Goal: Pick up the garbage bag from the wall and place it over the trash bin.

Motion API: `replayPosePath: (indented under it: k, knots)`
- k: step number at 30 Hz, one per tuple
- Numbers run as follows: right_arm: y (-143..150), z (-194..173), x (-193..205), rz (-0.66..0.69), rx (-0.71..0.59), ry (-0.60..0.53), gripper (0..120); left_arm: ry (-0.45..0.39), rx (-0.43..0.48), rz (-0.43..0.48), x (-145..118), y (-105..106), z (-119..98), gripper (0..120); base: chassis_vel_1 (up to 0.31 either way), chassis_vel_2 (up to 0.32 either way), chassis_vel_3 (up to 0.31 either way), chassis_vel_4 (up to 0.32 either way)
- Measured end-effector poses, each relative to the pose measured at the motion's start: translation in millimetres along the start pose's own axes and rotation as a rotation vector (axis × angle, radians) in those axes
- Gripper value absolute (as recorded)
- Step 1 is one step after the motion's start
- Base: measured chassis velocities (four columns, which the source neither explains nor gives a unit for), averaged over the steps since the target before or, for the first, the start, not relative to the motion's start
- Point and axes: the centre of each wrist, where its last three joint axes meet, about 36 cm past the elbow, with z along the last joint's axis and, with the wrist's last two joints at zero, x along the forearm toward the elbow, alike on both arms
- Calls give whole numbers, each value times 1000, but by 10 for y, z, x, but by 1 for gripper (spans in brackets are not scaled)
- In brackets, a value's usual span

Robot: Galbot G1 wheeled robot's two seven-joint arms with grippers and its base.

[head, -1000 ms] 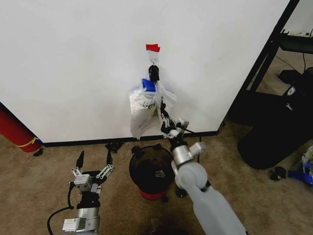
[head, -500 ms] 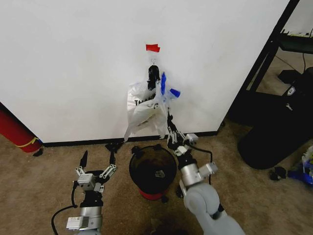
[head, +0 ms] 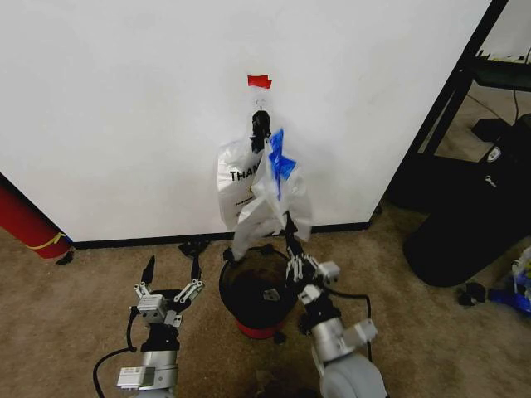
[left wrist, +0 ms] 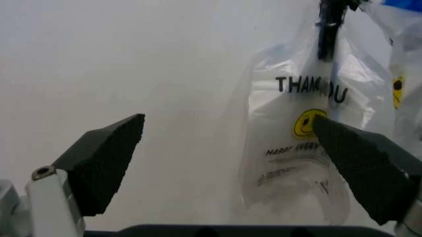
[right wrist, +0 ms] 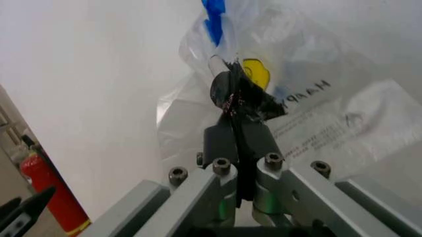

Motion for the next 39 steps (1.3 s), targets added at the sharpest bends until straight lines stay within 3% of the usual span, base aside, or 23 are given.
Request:
replayPosePath:
  k: [15, 29, 39]
  knots:
    - [91, -14, 713, 50, 98, -7, 0, 4, 9, 19, 0, -10, 9, 100, 0, 0, 0, 0]
    - [-161, -160, 1112, 145, 292, -114, 0, 5, 17, 16, 5, -12, 3, 100, 0, 0, 0, 0]
    - [-208, -64, 1232, 209, 299, -110, 0, 13, 22, 25, 5, -47, 18, 100, 0, 0, 0, 0]
